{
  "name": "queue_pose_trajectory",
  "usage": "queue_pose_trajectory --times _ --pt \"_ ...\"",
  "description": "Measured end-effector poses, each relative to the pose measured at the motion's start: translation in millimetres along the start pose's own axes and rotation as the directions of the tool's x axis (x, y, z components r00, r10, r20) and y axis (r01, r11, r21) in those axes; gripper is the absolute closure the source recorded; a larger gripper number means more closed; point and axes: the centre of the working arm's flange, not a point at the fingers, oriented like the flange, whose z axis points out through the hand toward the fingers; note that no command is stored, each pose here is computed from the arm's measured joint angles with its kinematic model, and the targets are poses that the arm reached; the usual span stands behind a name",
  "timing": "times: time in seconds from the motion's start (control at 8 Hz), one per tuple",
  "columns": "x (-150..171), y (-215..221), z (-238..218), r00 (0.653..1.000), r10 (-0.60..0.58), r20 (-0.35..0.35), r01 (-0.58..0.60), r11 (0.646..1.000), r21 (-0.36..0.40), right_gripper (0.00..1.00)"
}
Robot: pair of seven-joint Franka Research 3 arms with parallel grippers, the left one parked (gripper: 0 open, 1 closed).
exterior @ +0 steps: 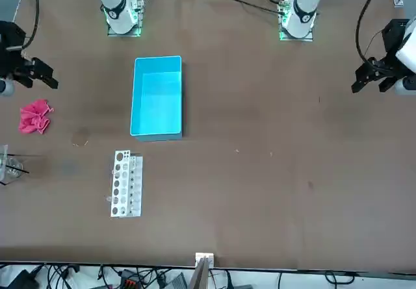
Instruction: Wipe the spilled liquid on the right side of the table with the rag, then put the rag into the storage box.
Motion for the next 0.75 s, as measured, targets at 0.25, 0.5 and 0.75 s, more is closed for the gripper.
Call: queue_pose_trajectory --times 0.25,0.5,0.75 --pt "-9.1 3.0 11.4 0.995 0.006 0.102 -0.006 1.0 0.003 0.0" --pt "-20.9 23.0 34.9 0.963 0.045 0.264 -0.046 0.999 0.0 0.0" --pt "-9.6 71.0 82.6 0.927 0.123 0.355 -0.121 0.992 -0.028 0.0"
